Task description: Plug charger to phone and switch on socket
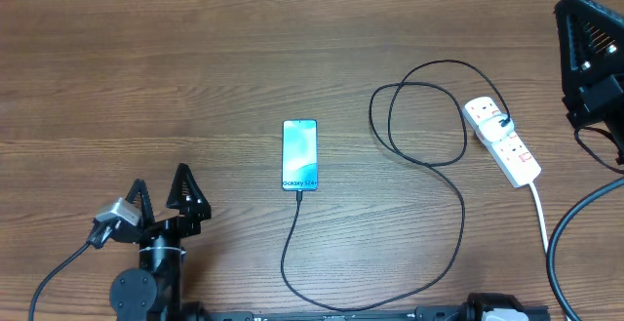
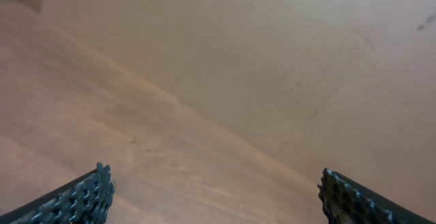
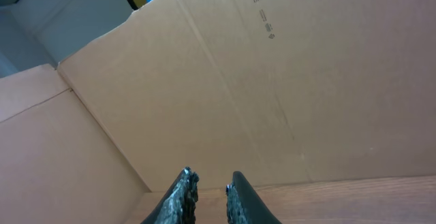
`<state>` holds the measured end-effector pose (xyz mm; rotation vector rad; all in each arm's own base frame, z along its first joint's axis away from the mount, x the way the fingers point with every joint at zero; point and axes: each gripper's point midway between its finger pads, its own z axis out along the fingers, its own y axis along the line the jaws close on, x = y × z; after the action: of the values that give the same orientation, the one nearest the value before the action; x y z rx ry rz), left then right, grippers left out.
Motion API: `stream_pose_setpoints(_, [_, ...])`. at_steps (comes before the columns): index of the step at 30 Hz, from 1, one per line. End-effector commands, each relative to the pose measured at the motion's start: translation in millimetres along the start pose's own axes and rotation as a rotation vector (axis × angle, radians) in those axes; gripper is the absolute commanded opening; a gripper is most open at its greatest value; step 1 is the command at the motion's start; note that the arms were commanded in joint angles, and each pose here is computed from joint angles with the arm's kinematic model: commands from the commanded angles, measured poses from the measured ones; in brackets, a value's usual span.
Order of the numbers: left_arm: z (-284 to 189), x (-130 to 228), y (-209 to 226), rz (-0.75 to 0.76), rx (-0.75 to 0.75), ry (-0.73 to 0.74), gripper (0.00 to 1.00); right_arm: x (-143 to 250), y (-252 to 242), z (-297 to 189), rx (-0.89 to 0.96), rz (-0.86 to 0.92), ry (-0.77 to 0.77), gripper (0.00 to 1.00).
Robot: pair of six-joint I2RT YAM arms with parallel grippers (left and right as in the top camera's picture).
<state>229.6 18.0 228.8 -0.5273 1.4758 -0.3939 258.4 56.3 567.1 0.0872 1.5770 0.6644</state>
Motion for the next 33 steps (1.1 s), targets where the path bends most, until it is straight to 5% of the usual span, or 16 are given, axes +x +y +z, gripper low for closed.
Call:
stream_pose_setpoints(1, [8,12,3,0.028,0.045,-0.031,1.0,1,2,2,-0.013,0.005,0.007,0.17])
stream_pose_setpoints(33, [15,56,46,0.082,-0.086,0.053,1.0,-5,24,-39,-0.049,-0.037,-0.07,0.2])
